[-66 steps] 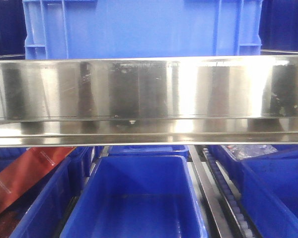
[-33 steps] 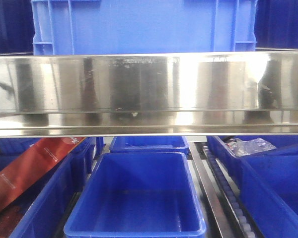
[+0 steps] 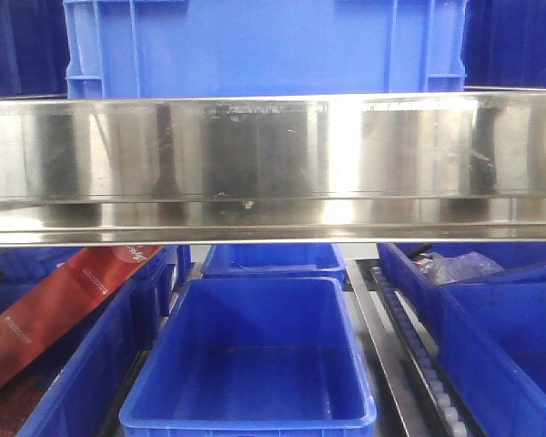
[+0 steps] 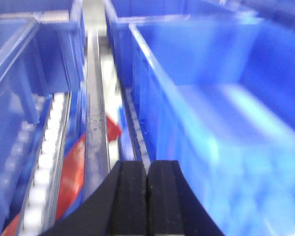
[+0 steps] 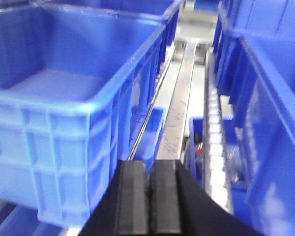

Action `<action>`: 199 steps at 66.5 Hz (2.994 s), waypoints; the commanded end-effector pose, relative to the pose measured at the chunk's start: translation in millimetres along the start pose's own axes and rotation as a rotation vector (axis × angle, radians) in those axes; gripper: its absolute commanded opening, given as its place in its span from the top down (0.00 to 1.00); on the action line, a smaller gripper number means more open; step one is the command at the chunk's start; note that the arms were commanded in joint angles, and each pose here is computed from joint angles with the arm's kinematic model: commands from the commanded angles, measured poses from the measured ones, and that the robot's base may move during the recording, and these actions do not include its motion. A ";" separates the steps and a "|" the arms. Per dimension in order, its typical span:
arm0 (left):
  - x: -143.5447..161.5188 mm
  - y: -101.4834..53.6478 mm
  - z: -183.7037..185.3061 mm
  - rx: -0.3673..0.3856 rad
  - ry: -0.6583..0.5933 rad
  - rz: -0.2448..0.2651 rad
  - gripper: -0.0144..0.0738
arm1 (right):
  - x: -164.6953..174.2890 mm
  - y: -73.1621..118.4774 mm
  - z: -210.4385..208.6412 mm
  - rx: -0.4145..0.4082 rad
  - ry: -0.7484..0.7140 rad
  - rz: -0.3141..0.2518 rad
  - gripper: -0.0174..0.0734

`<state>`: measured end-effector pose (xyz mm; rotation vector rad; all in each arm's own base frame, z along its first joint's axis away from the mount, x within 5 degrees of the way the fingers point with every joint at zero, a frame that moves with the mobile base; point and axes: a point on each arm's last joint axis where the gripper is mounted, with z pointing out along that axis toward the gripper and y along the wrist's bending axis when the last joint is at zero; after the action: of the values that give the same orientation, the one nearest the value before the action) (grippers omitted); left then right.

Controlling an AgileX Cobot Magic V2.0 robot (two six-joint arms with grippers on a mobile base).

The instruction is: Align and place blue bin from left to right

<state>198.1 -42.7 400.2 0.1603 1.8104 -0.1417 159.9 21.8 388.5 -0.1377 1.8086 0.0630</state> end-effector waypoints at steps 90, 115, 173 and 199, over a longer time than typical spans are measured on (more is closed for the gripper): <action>147.0 9.6 -99.0 -0.041 -0.329 0.000 0.96 | 108.2 0.8 -67.4 0.005 -0.219 -0.020 0.88; 213.7 20.4 -100.0 -0.238 -0.323 -0.013 0.96 | 108.2 0.8 -67.4 0.005 -0.219 -0.020 0.88; 222.3 20.6 -96.7 -0.236 -0.272 -0.019 0.96 | 107.4 0.9 -68.0 0.005 -0.229 -0.020 0.88; 222.3 20.6 -96.7 -0.236 -0.272 -0.019 0.96 | 125.1 -9.8 -72.4 0.176 -0.151 0.064 0.88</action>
<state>57.1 2.6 205.1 -0.0383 1.5691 0.0373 66.8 -0.1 291.3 -0.0143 1.6601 -0.0045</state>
